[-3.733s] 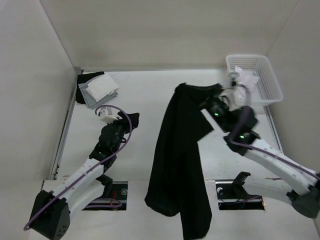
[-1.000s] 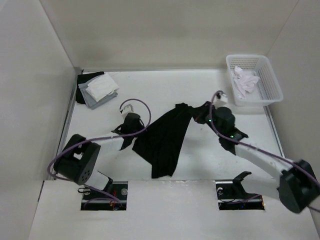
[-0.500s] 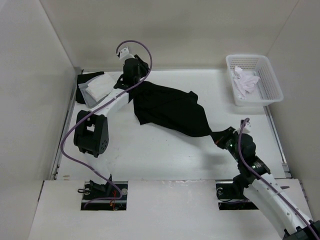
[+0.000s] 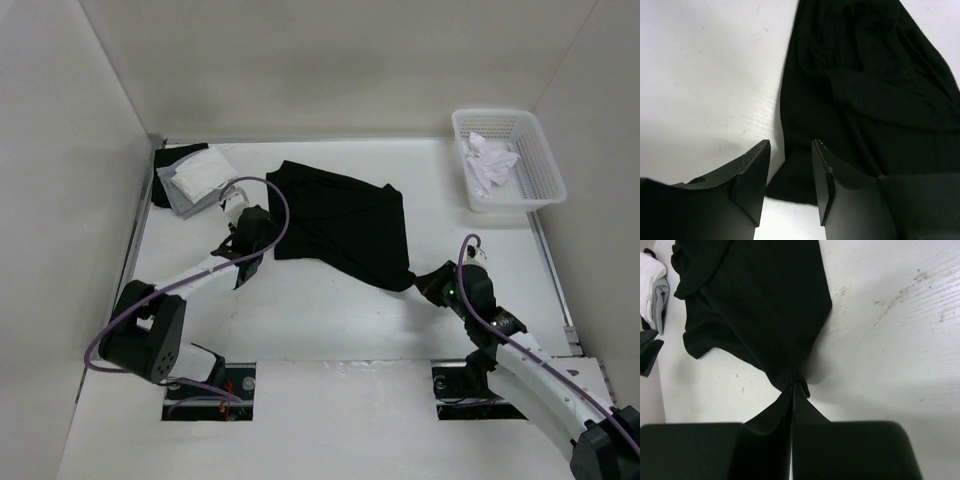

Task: Fold and stack the tank tops
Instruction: Flatten the tank top out

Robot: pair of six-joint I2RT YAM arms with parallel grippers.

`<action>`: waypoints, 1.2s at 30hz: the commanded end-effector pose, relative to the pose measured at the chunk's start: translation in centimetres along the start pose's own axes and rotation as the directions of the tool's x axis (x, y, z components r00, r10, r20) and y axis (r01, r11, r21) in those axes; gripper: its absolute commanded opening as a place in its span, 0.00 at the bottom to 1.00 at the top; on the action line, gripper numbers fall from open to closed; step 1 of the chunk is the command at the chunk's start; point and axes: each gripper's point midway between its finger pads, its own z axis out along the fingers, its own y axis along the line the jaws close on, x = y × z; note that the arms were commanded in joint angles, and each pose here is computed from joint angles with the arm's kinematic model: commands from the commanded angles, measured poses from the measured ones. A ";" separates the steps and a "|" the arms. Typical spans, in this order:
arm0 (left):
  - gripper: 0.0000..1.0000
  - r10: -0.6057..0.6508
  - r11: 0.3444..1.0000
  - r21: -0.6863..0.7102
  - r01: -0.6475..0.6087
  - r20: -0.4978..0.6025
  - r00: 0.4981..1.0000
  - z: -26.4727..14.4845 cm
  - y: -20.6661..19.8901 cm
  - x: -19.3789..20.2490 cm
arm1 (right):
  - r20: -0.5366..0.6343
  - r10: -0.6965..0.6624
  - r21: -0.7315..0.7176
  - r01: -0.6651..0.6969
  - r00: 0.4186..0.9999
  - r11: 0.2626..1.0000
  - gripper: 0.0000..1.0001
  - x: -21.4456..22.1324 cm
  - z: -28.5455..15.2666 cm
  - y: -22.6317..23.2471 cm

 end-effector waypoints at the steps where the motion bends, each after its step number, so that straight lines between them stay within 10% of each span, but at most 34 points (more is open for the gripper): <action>1: 0.37 -0.212 0.975 0.082 0.208 0.034 0.977 -2.4 -0.6 -1.0 | 0.055 -0.013 -0.097 0.018 0.998 0.995 0.01 -1.4 0.1 2.6; 9: 0.30 -0.184 0.978 0.076 0.194 -0.125 0.975 -3.4 2.3 4.2 | 0.068 -0.020 -0.122 0.028 0.997 0.992 0.01 -1.5 -0.1 2.9; 36: 0.21 -0.010 0.986 0.165 0.023 -0.078 0.997 0.6 2.9 6.7 | 0.066 -0.032 -0.124 0.040 0.997 0.991 0.02 -1.5 0.3 3.1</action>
